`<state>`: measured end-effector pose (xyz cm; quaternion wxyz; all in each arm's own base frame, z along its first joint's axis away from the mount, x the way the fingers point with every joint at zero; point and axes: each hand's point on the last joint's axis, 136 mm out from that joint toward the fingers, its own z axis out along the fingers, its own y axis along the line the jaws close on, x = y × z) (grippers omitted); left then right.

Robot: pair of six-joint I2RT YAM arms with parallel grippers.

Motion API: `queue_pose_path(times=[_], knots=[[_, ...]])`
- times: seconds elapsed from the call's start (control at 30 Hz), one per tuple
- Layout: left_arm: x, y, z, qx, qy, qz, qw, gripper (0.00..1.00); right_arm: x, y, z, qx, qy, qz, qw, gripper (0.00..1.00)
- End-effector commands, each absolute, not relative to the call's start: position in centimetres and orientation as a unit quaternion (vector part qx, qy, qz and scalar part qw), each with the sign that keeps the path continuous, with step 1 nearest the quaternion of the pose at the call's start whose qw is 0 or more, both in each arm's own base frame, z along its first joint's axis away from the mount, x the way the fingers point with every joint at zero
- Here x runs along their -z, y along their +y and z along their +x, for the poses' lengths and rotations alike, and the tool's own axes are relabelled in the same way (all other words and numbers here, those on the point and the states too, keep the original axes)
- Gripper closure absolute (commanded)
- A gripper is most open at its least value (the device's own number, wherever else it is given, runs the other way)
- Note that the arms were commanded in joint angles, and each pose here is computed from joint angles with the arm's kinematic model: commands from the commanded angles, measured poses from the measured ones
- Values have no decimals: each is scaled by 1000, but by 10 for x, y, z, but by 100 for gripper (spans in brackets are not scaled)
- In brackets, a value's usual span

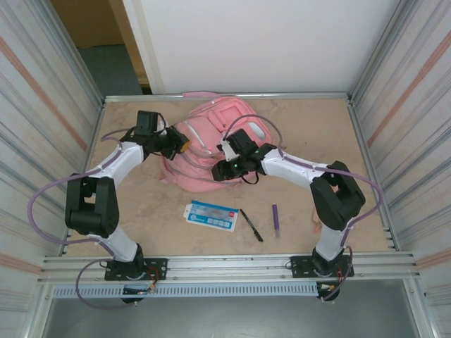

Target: Pack the student bag

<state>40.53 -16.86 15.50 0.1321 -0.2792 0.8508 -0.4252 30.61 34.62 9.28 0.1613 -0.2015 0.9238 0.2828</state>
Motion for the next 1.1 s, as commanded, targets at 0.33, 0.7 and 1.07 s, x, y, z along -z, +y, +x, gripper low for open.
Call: queue_pose_path(times=[0.33, 0.7, 1.07], knots=[[-179, -186, 392, 468, 838, -253, 121, 100, -131, 402, 301, -361, 878, -264, 170, 100], [-166, -186, 390, 459, 840, -266, 116, 100, -154, 461, 290, -406, 833, -322, 196, 95], [-154, -194, 387, 456, 842, -267, 107, 100, -144, 487, 302, -433, 846, -249, 184, 90]])
